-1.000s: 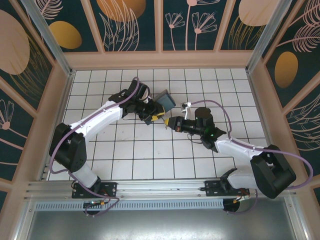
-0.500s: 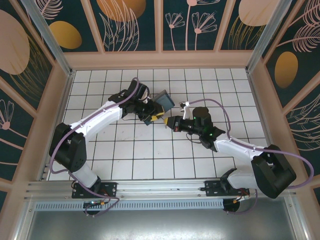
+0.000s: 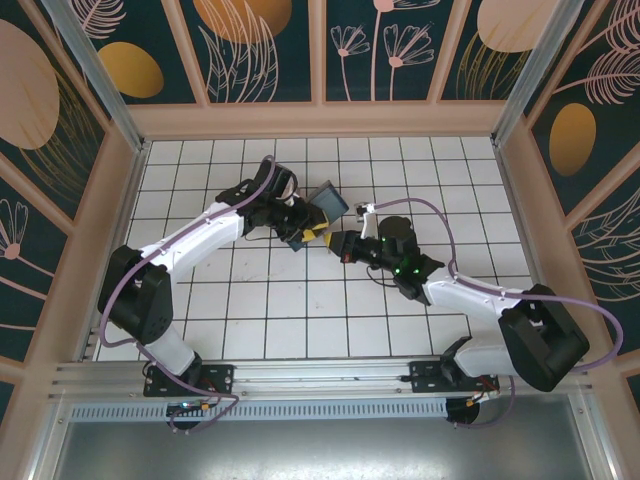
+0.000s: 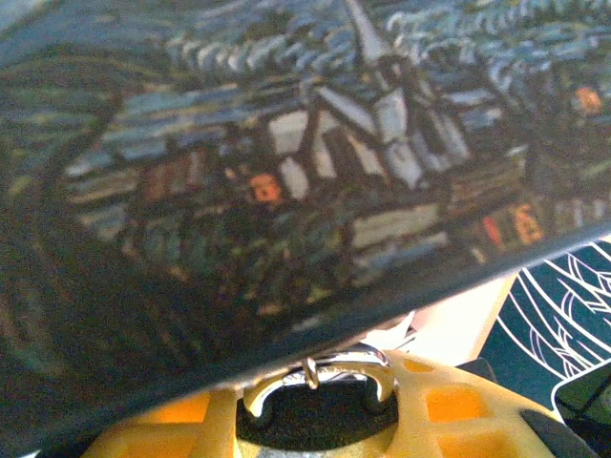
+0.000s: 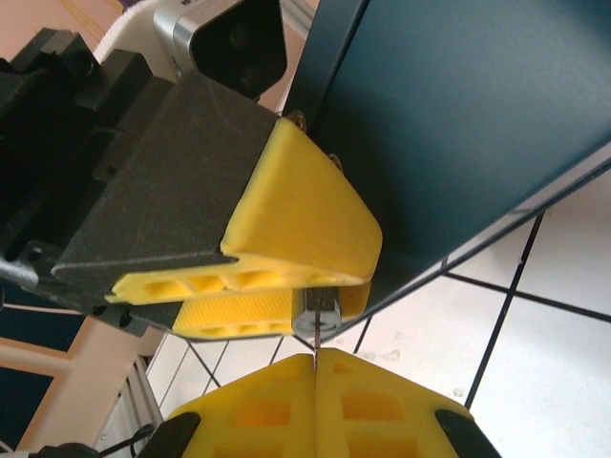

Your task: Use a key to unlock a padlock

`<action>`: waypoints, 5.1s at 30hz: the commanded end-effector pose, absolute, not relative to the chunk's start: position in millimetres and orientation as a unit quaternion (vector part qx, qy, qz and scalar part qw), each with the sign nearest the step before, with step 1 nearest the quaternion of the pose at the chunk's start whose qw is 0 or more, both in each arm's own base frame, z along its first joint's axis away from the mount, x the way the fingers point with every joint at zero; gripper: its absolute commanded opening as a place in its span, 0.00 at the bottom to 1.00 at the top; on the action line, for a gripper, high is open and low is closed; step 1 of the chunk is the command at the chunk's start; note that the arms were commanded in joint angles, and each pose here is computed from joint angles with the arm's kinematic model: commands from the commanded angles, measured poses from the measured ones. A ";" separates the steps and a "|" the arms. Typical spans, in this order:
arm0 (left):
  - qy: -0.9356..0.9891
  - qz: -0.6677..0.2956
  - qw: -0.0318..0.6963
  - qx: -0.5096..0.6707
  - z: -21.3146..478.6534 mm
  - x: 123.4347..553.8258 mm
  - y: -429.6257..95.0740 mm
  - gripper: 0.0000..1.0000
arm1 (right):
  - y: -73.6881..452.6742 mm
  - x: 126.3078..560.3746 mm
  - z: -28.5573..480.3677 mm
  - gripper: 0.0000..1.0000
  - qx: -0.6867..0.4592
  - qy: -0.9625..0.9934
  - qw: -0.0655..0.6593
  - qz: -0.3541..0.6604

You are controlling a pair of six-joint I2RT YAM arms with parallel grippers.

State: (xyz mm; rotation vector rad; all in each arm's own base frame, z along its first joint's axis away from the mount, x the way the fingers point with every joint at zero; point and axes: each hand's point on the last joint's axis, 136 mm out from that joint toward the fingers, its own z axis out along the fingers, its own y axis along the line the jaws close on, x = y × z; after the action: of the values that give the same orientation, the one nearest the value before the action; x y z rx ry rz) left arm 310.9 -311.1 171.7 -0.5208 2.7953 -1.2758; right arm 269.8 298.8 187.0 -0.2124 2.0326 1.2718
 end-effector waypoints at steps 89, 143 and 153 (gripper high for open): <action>0.886 -0.425 -0.006 -0.184 201.3 323.4 -302.5 0.13 | 311.8 263.5 195.3 0.18 -0.465 0.574 0.674 -0.004; 0.884 -0.431 -0.011 -0.181 204.7 320.7 -303.9 0.13 | 306.6 278.7 191.8 0.26 -0.490 0.568 0.660 -0.040; 0.883 -0.434 -0.007 -0.176 210.1 320.9 -304.0 0.13 | 310.0 286.7 188.4 0.23 -0.503 0.558 0.657 -0.064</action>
State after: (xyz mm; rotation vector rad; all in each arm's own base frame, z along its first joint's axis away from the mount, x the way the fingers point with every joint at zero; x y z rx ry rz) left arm 317.4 -296.9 180.3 -0.6339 2.8493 -1.2707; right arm 278.4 310.4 184.5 -1.1515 1.2746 -0.1083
